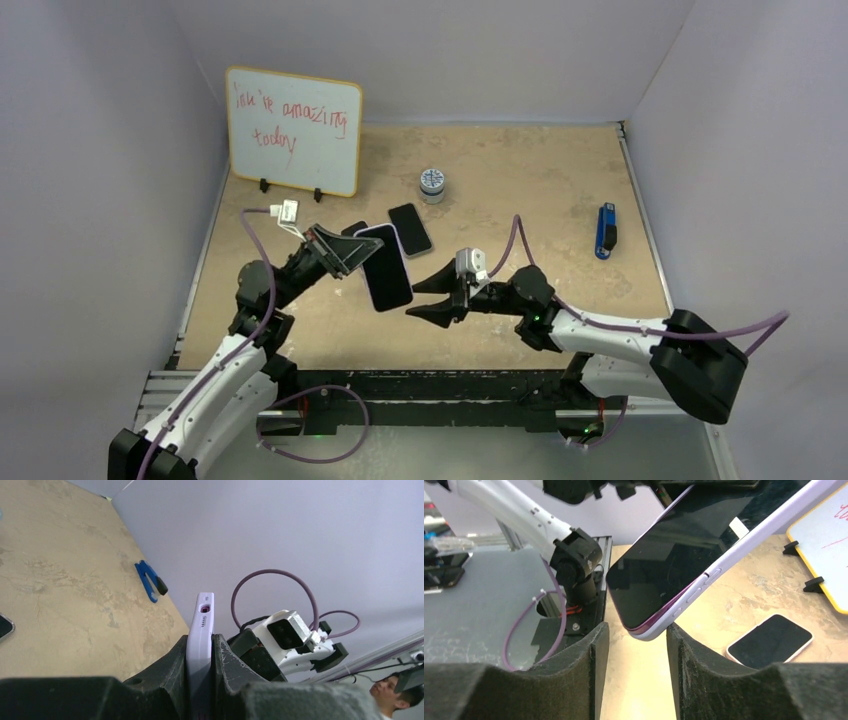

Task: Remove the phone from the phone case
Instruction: Remove the phone case from the phone, then place the phone case at the center of the board.

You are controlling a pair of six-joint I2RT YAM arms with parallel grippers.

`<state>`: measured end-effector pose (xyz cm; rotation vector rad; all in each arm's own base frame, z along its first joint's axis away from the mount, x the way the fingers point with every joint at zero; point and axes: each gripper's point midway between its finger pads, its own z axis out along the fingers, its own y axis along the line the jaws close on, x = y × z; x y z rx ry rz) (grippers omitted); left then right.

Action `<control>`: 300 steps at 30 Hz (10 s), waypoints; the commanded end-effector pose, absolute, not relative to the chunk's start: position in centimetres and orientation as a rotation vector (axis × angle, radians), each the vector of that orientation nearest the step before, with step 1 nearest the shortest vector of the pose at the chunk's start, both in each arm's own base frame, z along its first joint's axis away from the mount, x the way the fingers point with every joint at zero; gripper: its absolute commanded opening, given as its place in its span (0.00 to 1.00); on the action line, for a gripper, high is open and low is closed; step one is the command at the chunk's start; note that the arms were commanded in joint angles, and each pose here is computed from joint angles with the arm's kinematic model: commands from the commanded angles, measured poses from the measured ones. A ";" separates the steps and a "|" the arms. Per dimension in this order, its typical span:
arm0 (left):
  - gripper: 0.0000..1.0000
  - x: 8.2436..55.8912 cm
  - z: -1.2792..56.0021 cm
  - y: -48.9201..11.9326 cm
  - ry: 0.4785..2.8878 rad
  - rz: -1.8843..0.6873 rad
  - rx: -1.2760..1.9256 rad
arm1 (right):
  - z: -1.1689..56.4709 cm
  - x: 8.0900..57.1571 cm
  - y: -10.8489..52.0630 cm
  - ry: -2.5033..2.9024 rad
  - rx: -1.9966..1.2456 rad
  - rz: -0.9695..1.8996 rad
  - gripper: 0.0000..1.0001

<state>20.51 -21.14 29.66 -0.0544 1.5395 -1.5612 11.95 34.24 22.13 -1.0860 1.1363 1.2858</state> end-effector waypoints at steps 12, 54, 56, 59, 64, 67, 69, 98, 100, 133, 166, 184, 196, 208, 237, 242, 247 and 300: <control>0.00 21.0 33.2 -18.0 1.190 -1.737 -0.337 | 26.7 13.3 34.4 1.041 -0.734 1.466 0.48; 0.00 18.5 34.5 -18.4 1.162 -1.810 -0.230 | 29.8 11.6 33.3 0.923 -0.716 1.546 0.41; 0.00 18.4 34.5 -18.4 1.162 -1.811 -0.225 | 29.8 11.6 33.3 0.923 -0.715 1.551 0.41; 0.00 18.5 34.3 -18.5 1.173 -1.802 -0.227 | 30.2 11.5 33.4 0.909 -0.718 1.557 0.41; 0.00 18.6 34.1 -18.6 1.184 -1.797 -0.224 | 30.3 11.6 33.5 0.910 -0.711 1.570 0.41; 0.00 18.7 33.9 -18.7 1.194 -1.798 -0.223 | 30.2 11.8 33.7 0.926 -0.709 1.568 0.41; 0.00 18.7 33.8 -18.8 1.198 -1.803 -0.221 | 30.0 12.0 33.7 0.934 -0.706 1.565 0.40; 0.00 17.5 34.1 -18.8 1.153 -1.935 -0.240 | 24.6 18.4 34.2 1.246 -0.564 1.406 0.15; 0.00 17.5 34.1 -18.8 1.153 -1.936 -0.240 | 24.4 18.6 34.3 1.262 -0.555 1.408 0.15; 0.00 16.5 31.3 -25.0 1.267 -1.999 -0.182 | 26.5 20.9 31.8 1.295 -0.255 1.456 0.16; 0.00 20.7 22.4 -29.9 1.607 -1.749 -0.215 | 24.5 20.7 29.9 1.405 -0.273 1.413 0.24; 0.42 24.3 13.3 -29.8 1.940 -1.305 -0.217 | 16.7 22.1 27.3 1.736 -0.004 1.294 0.00; 0.53 25.6 13.2 -28.0 2.000 -1.007 -0.061 | 12.2 22.8 26.6 1.897 0.155 1.240 0.00; 0.64 24.2 15.3 -27.8 1.996 -0.776 0.290 | 8.9 23.4 26.7 2.036 0.257 1.205 0.00; 0.69 18.6 12.4 -33.3 1.590 -0.072 1.070 | 8.8 23.1 27.2 2.094 0.283 1.260 0.00; 0.67 18.9 12.2 -33.6 1.577 -0.046 1.068 | 9.1 23.1 27.2 2.087 0.285 1.266 0.00; 0.66 18.9 11.2 -34.0 1.571 -0.012 1.088 | 9.5 23.1 27.3 2.080 0.286 1.281 0.00; 0.07 15.0 19.8 -33.1 1.472 -0.138 0.918 | 9.9 34.1 16.2 2.033 0.323 0.590 0.00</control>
